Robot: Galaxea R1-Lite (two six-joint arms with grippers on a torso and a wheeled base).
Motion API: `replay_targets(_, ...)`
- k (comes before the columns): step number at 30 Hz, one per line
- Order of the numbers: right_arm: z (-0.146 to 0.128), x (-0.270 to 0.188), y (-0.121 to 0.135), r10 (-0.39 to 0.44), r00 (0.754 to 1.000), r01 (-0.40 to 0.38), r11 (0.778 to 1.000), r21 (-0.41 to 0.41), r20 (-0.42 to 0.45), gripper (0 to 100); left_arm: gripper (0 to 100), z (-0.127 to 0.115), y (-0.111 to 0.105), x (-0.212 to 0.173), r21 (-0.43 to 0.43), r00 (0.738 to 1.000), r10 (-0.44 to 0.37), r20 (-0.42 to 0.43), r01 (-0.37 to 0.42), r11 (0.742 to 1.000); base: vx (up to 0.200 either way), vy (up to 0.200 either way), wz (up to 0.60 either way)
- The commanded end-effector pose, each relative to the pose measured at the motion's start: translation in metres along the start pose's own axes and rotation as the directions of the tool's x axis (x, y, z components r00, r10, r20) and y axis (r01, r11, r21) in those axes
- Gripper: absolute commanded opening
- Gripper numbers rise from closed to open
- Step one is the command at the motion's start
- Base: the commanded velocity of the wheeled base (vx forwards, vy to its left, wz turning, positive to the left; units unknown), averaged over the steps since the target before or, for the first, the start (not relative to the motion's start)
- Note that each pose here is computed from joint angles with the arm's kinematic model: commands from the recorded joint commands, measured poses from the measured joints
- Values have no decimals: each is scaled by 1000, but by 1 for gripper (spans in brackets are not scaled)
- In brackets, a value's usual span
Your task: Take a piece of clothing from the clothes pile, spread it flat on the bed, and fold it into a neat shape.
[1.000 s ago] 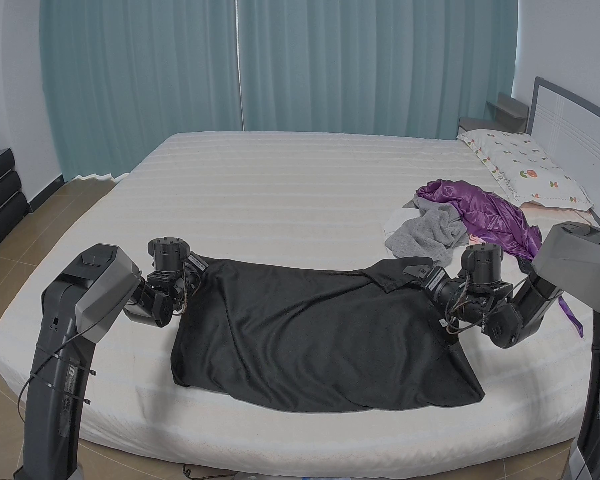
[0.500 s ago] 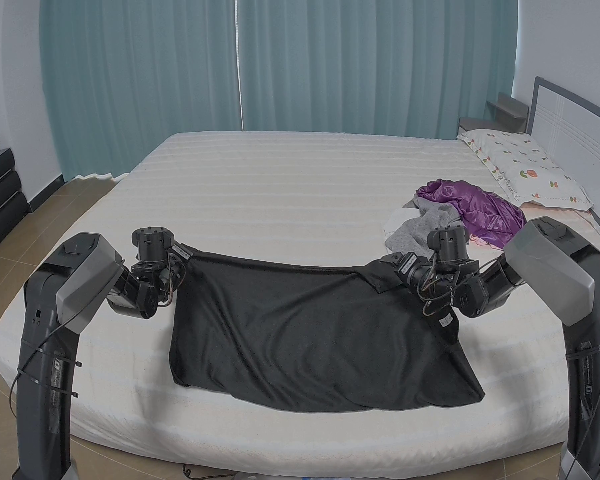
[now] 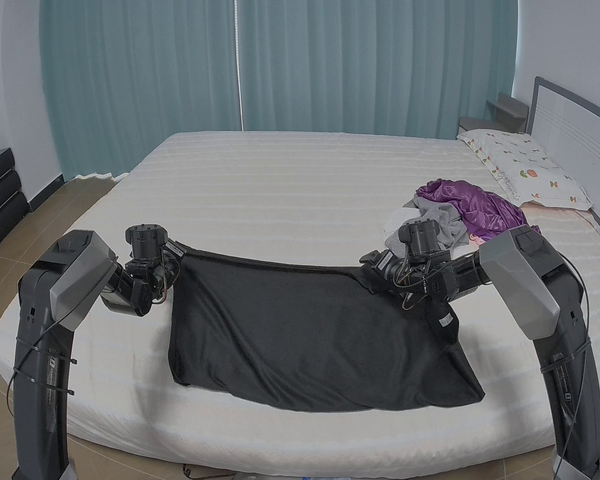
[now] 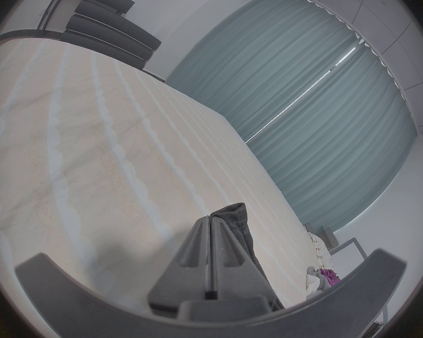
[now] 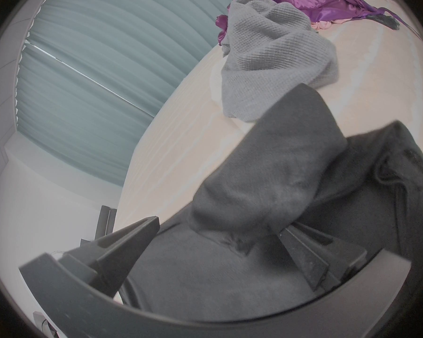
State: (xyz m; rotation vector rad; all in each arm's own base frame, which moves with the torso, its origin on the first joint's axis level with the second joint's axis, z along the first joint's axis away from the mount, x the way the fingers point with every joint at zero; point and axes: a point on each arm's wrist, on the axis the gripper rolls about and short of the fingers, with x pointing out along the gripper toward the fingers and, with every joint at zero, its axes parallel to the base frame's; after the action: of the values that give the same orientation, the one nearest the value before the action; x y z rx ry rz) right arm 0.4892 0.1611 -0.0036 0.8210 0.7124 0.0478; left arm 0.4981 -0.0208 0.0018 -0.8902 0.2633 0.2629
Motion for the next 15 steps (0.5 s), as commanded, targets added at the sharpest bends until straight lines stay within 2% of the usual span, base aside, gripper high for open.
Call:
replay_targets(1, 2, 24, -3, -5, 998, 5, 1000, 4, 61, 100, 0, -1, -1, -1, 1, 1000, 0, -3, 0, 1000, 0, 0, 0)
replay_targets(4, 15, 32, 7, 47, 982, -54, 998, 37, 183, 100, 0, -1, -1, -1, 1, 1000, -1, -4, 1, 1000, 0, 0, 0)
replay_targets(6, 18, 33, 9, 83, 969, -101, 993, 63, 234, 100, 0, -2, 0, 0, 1, 1000, 0, -5, 0, 1000, 0, 0, 0)
replay_targets(8, 24, 31, 15, 157, 945, -180, 982, 54, 288, 100, 0, -2, 0, 0, 1, 1000, 1, -6, -1, 1000, 0, 0, 0)
replay_targets(9, 25, 31, 16, 169, 940, -192, 980, 52, 297, 100, 0, -2, 0, 0, 1, 1000, 1, -4, -1, 1000, 0, 0, 0)
replay_targets(10, 29, 30, 20, 232, 909, -258, 966, 30, 345, 100, 0, -2, 0, 0, 1, 1000, 2, -4, -2, 1000, 0, 0, 0)
replay_targets(11, 29, 31, 20, 237, 907, -263, 964, 28, 348, 100, 0, -2, 0, 0, 1, 1000, 0, -5, 0, 1000, 0, 0, 0)
replay_targets(12, 31, 32, 17, 264, 888, -291, 957, 15, 376, 100, 0, -2, -1, -1, 2, 1000, 1, -6, -1, 1000, 0, 0, 0)
replay_targets(15, 34, 34, 11, 261, 884, -286, 958, 6, 389, 100, 0, -3, 0, 0, 2, 1000, 2, -6, -2, 1000, 0, 0, 0)
